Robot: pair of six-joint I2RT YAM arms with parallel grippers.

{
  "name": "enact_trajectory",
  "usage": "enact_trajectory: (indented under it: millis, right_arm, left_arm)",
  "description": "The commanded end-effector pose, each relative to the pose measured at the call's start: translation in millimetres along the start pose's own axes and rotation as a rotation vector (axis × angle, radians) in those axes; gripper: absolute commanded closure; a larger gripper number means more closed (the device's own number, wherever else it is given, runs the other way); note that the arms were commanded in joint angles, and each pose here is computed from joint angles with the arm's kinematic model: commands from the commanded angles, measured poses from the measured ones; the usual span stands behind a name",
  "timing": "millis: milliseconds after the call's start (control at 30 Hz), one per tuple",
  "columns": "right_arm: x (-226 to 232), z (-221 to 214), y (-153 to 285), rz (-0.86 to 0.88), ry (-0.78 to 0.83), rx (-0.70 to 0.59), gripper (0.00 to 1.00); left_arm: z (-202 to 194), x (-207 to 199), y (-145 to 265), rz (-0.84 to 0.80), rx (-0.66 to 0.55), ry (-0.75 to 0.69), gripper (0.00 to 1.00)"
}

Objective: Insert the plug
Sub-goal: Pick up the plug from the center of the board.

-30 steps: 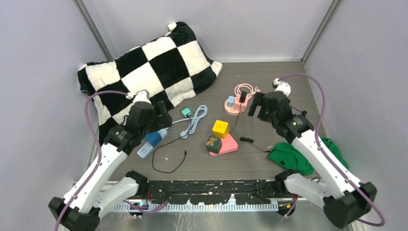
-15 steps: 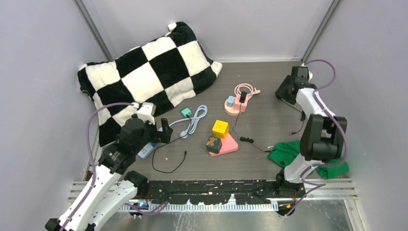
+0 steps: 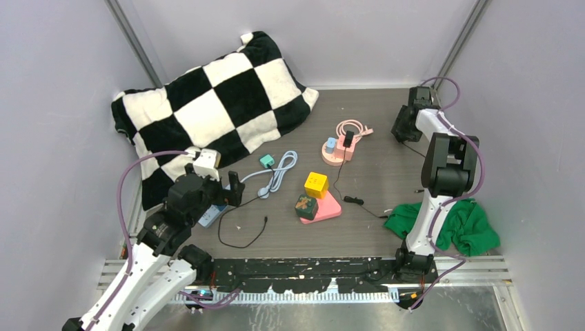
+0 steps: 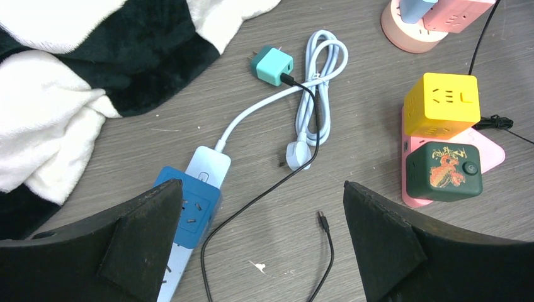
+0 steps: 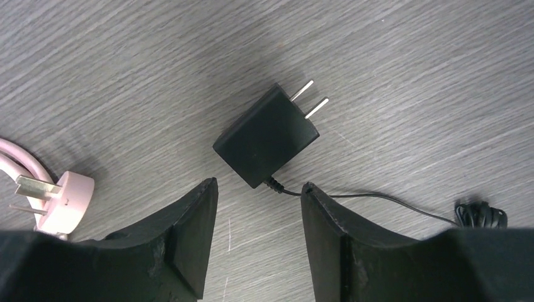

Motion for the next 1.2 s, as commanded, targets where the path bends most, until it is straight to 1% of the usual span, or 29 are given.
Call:
enact_trajectory:
  millis: [0, 100, 200, 367, 433, 533, 633, 767, 900, 1000, 1067, 1167]
  right_arm:
    - [2, 11, 3, 0.066, 0.071, -0.017, 0.46]
    - [2, 5, -2, 0.085, 0.08, 0.011, 0.5]
    - [1, 2, -9, 0.078, 0.084, 0.056, 0.51]
    - [2, -2, -15, 0.1, 0.088, 0.097, 0.41]
    - [5, -5, -14, 0.138, 0.079, 0.121, 0.42]
    - [9, -9, -10, 0.181, 0.057, 0.15, 0.49]
    - [9, -16, -5, 0.211, 0.041, 0.156, 0.51]
    - [2, -23, -3, 0.183, 0.037, 0.135, 0.6]
    - [0, -27, -1, 0.177, 0.018, 0.131, 0.79]
    - [0, -25, 6, 0.188, 0.001, 0.111, 0.88]
    - [2, -23, 16, 0.2, -0.02, 0.092, 0.91]
    - [5, -19, 34, 0.225, -0.047, 0.058, 0.92]
  left_arm:
    - [7, 1, 0, 0.013, -0.051, -0.013, 0.0]
    - [6, 2, 0, 0.019, -0.049, -0.017, 0.0]
    - [6, 2, 0, 0.024, -0.05, -0.019, 0.0]
    - [5, 3, 0, 0.028, -0.05, -0.022, 0.0]
    - [5, 3, 0, 0.031, -0.048, -0.023, 0.0]
    - [5, 3, -1, 0.031, -0.048, -0.026, 0.0]
    - [5, 3, -1, 0.032, -0.049, -0.027, 0.0]
    - [5, 3, -1, 0.031, -0.049, -0.029, 0.0]
    - [6, 3, 0, 0.026, -0.043, -0.033, 0.0]
    - [6, 2, 0, 0.023, -0.035, -0.035, 0.0]
    - [6, 2, 0, 0.019, -0.037, -0.035, 0.0]
    - [7, 2, 1, 0.016, -0.041, -0.036, 0.0]
Point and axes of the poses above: each gripper's point midway between its finger pads, its own y axis back along the fingers, its own x axis along the line the jaws close on, z = x × y, the point moved 9 cm from there along y, back along the fingers, and after that the axes turned 12 degrees about -y, right-handed, at the moved point
